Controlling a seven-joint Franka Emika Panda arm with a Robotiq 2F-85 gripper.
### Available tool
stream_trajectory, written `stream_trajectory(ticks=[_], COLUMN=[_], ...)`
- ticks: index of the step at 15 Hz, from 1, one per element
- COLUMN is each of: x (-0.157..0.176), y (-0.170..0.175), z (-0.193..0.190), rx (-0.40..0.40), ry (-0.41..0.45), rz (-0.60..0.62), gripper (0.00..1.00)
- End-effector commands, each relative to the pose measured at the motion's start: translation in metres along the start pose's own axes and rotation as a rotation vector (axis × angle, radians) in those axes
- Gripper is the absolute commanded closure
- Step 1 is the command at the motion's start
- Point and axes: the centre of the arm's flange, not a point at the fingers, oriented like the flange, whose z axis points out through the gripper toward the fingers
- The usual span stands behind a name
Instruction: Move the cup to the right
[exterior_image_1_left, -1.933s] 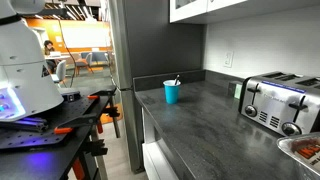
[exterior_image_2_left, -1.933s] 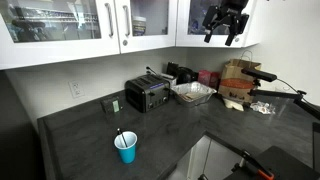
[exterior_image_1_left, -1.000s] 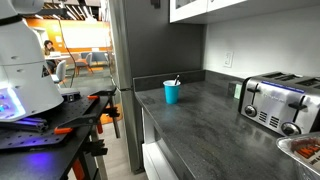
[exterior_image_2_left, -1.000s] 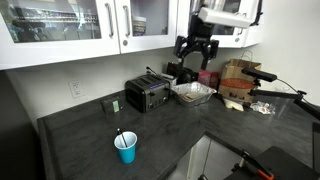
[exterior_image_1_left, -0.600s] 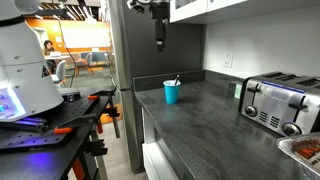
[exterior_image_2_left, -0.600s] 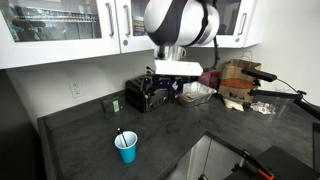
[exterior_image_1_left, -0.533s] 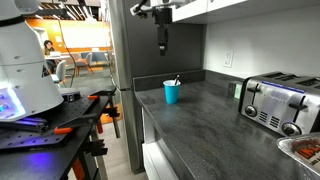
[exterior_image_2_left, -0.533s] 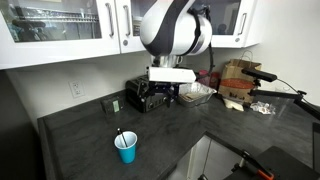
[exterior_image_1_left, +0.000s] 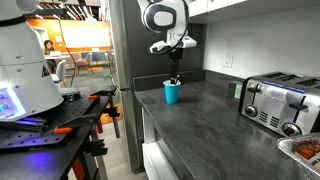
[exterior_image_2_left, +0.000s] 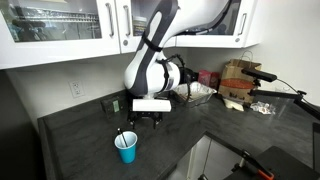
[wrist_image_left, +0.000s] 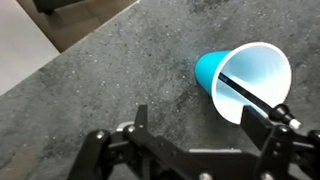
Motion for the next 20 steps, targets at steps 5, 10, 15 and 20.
stream_trajectory(ticks=[5,10,15,20], x=[0.024,0.022,0.015,0.025], y=[-0.032,-0.03,-0.032,-0.029], z=[0.052,0.068,0.066,0.056], rx=[0.024,0.027,0.031,0.046], ry=[-0.075,-0.139,-0.164,-0.136], rz=[-0.018,-0.077,-0.153,-0.148], gripper=[0.04,0.48,0.86,1.0])
